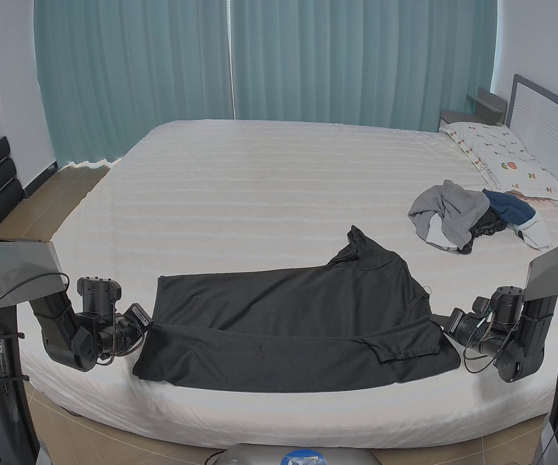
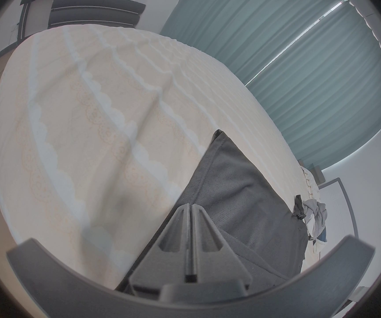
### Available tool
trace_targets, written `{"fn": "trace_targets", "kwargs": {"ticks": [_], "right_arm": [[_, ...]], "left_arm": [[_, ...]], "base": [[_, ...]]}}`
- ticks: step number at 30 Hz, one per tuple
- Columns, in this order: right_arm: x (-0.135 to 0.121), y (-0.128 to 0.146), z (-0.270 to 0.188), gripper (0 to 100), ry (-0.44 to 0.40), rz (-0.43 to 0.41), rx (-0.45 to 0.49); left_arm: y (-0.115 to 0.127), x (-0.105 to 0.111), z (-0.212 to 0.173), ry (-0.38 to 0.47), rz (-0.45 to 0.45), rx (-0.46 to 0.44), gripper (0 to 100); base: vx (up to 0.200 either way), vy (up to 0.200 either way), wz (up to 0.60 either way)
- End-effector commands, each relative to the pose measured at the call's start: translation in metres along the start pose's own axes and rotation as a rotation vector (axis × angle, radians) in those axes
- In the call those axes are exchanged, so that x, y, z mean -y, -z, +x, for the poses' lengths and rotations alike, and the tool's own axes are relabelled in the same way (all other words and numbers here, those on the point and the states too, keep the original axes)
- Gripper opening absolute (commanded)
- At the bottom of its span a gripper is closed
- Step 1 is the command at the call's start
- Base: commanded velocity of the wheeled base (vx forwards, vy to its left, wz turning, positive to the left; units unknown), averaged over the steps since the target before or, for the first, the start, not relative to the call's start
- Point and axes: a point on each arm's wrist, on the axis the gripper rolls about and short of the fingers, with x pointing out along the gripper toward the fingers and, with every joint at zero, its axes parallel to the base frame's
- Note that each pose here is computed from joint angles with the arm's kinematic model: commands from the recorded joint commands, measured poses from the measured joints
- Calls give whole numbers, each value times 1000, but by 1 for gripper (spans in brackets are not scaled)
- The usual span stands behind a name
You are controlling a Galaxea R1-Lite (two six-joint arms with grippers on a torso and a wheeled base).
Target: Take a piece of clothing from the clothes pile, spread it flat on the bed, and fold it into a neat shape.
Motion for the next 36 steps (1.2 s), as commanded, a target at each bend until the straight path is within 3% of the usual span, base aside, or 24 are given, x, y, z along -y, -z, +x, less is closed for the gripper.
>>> {"fn": "trace_targets", "kwargs": {"ticks": [1,11,12,14,15,22,24,25,29,36], "right_arm": [[-1,-1,1,0,-7,8,14],[0,4,4,0,8,6,7],[1,5,5,0,11,6,6],[2,8,6,0,13,8,-4],[0,9,6,100,8,9,-10],[3,4,2,100,17,42,7],[4,1,1,100,20,76,19],[4,-7,-1,100,13,152,45],[4,-13,-4,100,1,267,64],[7,-9,-3,100,11,311,52]], "left_arm": [[2,-2,3,-6,0,-7,0],[2,-1,4,-4,0,-7,0],[2,-1,4,-4,0,-7,100],[2,-1,4,-4,0,-7,100],[2,-1,4,-6,0,-10,100],[0,-1,2,1,-4,-1,100],[-1,-1,1,2,-9,1,100],[-7,-2,-2,6,-29,17,100],[-11,0,-3,26,-89,44,100],[-13,-3,-4,44,-117,50,100]], "base": [[0,0,0],[0,0,0],[0,0,0],[0,0,0],[0,0,0],[0,0,0],[0,0,0],[0,0,0],[0,0,0],[143,0,0]]}}
